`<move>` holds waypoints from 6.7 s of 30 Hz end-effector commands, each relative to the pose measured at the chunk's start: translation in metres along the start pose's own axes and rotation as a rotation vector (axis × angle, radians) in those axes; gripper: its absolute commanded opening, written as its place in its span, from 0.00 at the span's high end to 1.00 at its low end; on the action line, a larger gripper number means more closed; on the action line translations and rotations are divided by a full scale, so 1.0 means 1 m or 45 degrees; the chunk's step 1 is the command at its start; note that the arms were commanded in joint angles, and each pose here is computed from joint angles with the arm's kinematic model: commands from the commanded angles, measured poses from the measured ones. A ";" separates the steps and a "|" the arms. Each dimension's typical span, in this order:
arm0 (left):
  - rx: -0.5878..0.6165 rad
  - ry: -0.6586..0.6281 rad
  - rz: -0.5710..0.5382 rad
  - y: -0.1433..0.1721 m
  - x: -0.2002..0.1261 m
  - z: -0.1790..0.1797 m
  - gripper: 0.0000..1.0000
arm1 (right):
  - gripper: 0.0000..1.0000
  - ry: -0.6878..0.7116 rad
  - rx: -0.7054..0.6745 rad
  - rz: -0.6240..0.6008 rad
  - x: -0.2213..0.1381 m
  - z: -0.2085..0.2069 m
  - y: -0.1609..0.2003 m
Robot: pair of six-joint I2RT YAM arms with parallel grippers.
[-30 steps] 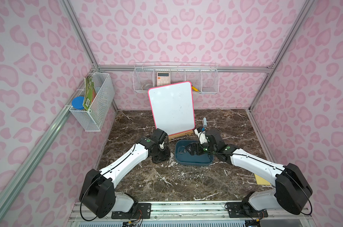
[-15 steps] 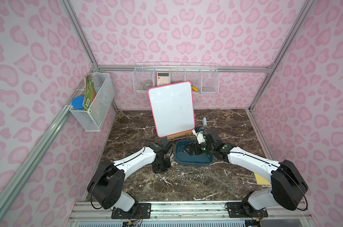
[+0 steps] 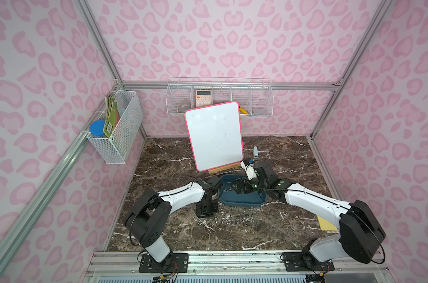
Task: Take out the wing nut from the storage box
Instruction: Place the wing nut at the center of the board, then pick up the wing nut from the storage box, then place the wing nut at the center of the board.
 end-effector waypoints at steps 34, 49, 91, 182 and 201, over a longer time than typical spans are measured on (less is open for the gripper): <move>0.296 0.161 -0.379 -0.109 -0.079 -0.105 0.57 | 0.01 0.284 0.144 -0.215 -0.066 -0.045 0.009; 0.398 0.115 -0.354 -0.161 -0.029 -0.140 0.67 | 0.01 0.386 0.219 -0.312 -0.106 -0.062 0.022; 0.400 0.298 -0.417 -0.133 -0.051 -0.141 0.95 | 0.05 0.264 0.263 -0.333 -0.103 -0.056 0.015; 0.408 0.668 -0.485 -0.071 -0.128 -0.131 0.31 | 1.00 0.187 0.372 -0.036 -0.074 -0.069 0.028; 0.257 0.600 -0.607 -0.086 -0.148 -0.083 0.02 | 1.00 0.492 0.509 0.282 -0.077 -0.098 0.119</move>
Point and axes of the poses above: each gripper's point midway between its finger pads, its own x axis out along the fingers, its own z axis along the line the jaws close on, y = z × x, the point moved 6 cm from there along -x, back along the fingers, and after that the axes turned 3 degrees about x, right-handed, at the moved point
